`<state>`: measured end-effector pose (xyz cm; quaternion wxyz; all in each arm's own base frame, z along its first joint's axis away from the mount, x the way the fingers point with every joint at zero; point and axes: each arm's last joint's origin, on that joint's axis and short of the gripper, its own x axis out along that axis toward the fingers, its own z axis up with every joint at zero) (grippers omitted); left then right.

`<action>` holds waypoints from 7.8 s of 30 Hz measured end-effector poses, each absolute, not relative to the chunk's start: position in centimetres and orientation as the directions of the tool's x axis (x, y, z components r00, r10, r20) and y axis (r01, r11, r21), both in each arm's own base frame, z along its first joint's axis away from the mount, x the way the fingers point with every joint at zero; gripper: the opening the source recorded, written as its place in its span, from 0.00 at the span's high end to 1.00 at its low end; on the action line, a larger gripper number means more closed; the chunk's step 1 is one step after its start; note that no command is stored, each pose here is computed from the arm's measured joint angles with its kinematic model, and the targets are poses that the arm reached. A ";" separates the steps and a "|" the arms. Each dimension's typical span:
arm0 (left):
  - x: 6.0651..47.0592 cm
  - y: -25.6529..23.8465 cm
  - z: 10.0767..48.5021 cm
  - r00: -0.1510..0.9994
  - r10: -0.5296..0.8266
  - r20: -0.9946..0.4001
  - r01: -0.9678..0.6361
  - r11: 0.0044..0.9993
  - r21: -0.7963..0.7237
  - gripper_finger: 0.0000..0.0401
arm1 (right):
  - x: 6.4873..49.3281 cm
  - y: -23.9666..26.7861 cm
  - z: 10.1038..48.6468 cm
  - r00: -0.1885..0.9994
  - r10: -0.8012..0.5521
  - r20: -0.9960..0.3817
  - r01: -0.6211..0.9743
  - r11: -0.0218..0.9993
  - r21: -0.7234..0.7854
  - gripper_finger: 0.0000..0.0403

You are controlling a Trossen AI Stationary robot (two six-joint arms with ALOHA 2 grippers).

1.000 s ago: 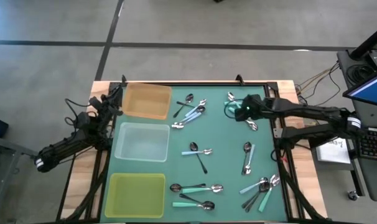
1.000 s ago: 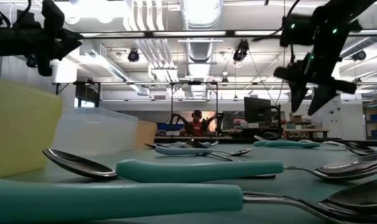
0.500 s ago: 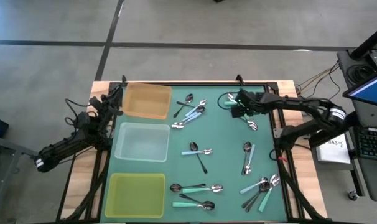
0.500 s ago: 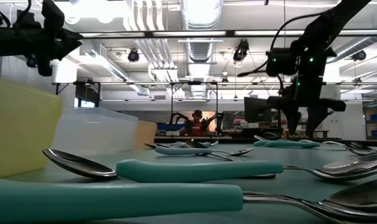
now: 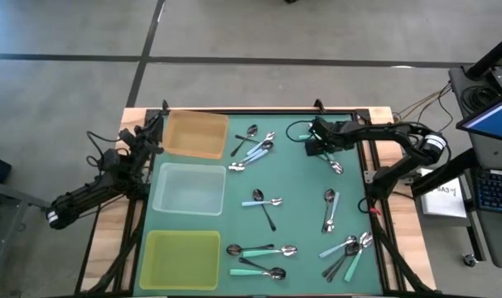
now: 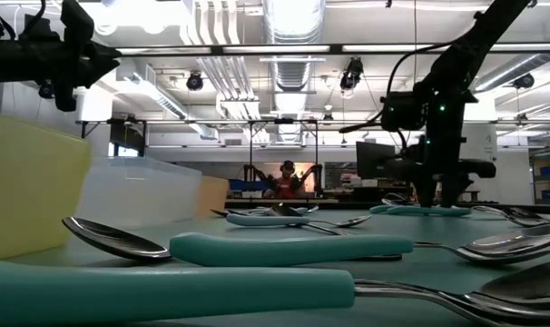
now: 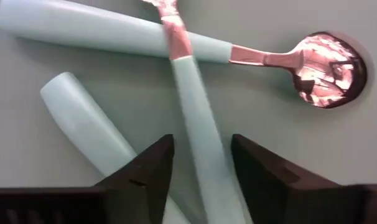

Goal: Sort silverware by color (type)
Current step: Put the green spoon into the orange bin

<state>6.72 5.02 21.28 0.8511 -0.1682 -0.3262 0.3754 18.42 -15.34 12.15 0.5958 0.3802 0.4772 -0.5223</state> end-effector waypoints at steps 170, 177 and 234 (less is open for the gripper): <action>23.9 14.5 24.4 0.817 0.493 -0.297 -0.573 0.752 -0.327 0.92 | 42.4 -16.9 30.1 0.879 -0.308 -0.363 0.430 0.841 0.328 0.76; 21.3 15.2 23.8 0.718 0.520 -0.462 -0.655 0.730 -0.196 0.92 | 38.9 -18.7 31.1 0.783 -0.343 -0.518 0.539 0.790 0.292 0.61; 17.7 16.9 30.1 0.392 0.623 -0.677 -0.706 0.676 0.213 0.64 | 26.9 -16.7 14.1 -0.050 0.045 -0.998 0.852 0.523 -0.019 0.66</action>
